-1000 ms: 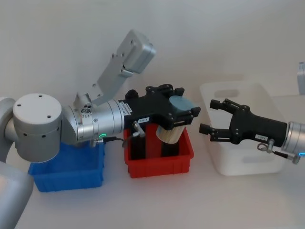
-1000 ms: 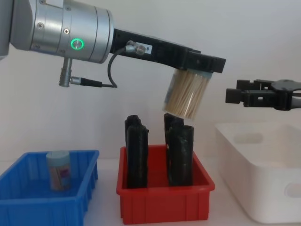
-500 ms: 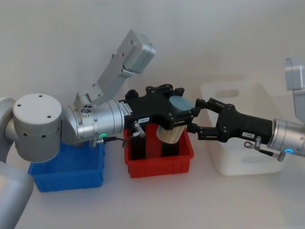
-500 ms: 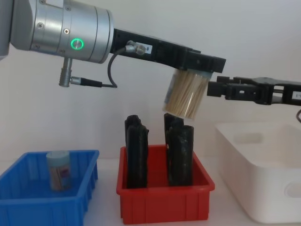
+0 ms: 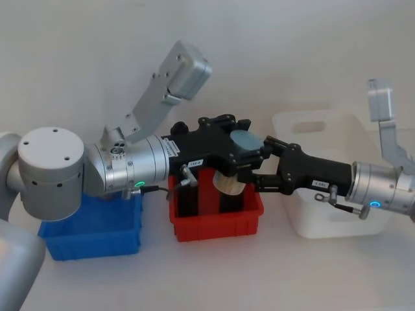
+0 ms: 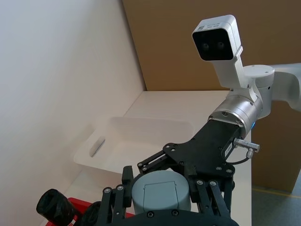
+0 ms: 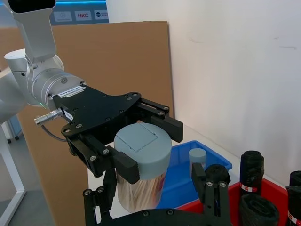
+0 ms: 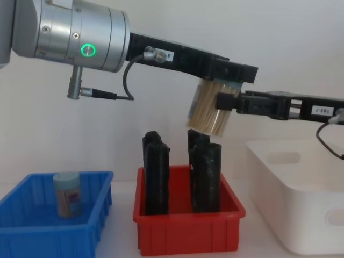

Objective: Pick the cotton swabs from the blue box and place them into the white box.

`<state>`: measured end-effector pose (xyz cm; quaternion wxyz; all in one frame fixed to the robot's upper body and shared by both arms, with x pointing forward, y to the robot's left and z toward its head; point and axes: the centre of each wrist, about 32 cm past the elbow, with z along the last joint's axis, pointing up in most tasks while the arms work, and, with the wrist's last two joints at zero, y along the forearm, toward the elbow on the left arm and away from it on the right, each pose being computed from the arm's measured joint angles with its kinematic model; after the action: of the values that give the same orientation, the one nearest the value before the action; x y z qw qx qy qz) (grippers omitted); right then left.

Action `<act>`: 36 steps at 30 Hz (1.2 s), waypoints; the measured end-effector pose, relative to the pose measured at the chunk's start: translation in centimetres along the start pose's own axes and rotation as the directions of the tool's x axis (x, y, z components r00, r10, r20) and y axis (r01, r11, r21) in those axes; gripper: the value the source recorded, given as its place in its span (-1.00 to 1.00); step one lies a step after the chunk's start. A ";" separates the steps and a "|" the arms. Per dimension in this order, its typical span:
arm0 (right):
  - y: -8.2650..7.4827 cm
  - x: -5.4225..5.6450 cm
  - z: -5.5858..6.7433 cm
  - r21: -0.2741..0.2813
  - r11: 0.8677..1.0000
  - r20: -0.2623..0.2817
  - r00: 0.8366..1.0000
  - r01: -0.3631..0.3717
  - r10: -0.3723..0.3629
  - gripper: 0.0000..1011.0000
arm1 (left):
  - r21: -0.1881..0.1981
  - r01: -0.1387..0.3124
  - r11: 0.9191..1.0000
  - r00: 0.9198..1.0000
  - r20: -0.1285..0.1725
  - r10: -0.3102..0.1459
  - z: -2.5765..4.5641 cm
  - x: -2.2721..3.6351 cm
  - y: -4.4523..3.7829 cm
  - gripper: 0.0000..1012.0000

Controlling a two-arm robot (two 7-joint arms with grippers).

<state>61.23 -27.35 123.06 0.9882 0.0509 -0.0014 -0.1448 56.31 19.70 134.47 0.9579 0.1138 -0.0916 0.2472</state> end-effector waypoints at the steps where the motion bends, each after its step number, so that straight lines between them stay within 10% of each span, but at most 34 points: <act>1: 0.1 0.0 0.0 0.000 1.000 -0.002 1.000 -0.002 0.002 0.98 | 0.000 0.000 1.000 1.000 0.000 0.000 0.00 0.00 0.00 0.33; 36: 0.8 0.3 -0.7 -0.039 0.998 0.005 0.999 0.040 -0.040 0.82 | 0.000 0.000 1.000 1.000 0.000 0.000 0.00 0.00 0.00 0.32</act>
<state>61.71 -26.59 122.48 0.9858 0.0313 0.0004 -0.1647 56.31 19.70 134.47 0.9579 0.1138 -0.0915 0.2472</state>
